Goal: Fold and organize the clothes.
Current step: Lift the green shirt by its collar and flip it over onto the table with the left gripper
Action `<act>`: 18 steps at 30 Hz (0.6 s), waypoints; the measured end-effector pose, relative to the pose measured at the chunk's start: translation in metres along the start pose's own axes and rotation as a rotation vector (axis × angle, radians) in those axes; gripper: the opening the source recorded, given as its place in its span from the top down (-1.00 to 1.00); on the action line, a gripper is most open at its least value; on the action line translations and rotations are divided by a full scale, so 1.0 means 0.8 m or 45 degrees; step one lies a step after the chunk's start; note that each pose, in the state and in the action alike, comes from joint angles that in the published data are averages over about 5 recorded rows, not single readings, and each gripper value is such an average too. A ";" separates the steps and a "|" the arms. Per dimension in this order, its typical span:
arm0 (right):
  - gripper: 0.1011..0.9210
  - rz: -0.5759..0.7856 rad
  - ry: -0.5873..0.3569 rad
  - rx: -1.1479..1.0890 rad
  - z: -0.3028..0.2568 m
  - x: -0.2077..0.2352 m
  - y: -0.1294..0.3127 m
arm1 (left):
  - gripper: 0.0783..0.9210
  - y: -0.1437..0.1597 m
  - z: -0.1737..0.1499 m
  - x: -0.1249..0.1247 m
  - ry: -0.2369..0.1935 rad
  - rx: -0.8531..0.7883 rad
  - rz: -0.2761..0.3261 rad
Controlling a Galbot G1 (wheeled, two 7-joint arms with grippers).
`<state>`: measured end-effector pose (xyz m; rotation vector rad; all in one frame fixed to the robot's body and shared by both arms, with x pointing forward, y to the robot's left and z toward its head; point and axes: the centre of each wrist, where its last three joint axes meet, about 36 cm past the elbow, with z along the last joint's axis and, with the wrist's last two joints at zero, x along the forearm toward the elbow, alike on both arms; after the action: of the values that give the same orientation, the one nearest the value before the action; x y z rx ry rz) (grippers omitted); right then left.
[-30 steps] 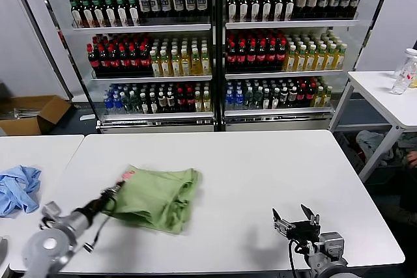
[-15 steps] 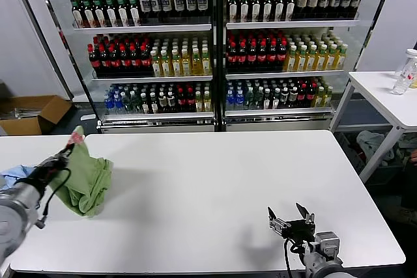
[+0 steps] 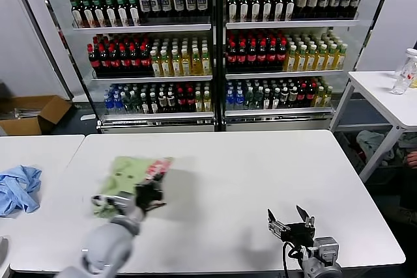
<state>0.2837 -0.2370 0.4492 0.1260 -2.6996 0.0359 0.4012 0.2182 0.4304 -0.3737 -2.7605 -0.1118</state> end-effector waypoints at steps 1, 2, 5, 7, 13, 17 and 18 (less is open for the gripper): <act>-0.76 0.003 -0.001 0.000 0.000 0.000 0.000 | 0.94 -0.017 0.000 -0.005 -0.003 0.001 0.026; -0.76 0.006 -0.002 0.000 0.001 0.000 0.000 | 0.94 -0.033 -0.001 -0.011 -0.006 0.007 0.054; -0.76 0.011 -0.006 0.005 0.001 0.001 0.000 | 0.94 -0.076 -0.003 -0.026 -0.011 0.047 0.146; -0.76 0.011 -0.012 0.010 0.000 0.001 -0.001 | 0.92 -0.099 -0.005 -0.035 -0.016 0.084 0.202; -0.76 -0.007 -0.042 0.004 -0.005 -0.003 0.001 | 0.60 -0.137 -0.020 -0.056 -0.118 0.168 0.304; -0.76 -0.038 -0.062 -0.034 -0.011 -0.013 0.004 | 0.33 -0.142 -0.027 -0.058 -0.205 0.199 0.322; -0.76 -0.050 -0.066 -0.048 -0.013 -0.018 0.006 | 0.27 -0.141 -0.029 -0.057 -0.224 0.209 0.317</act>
<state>0.3003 -0.2303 0.4524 0.1703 -2.7473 -0.0309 0.4195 0.0960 0.4326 -0.7075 -2.8391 0.2181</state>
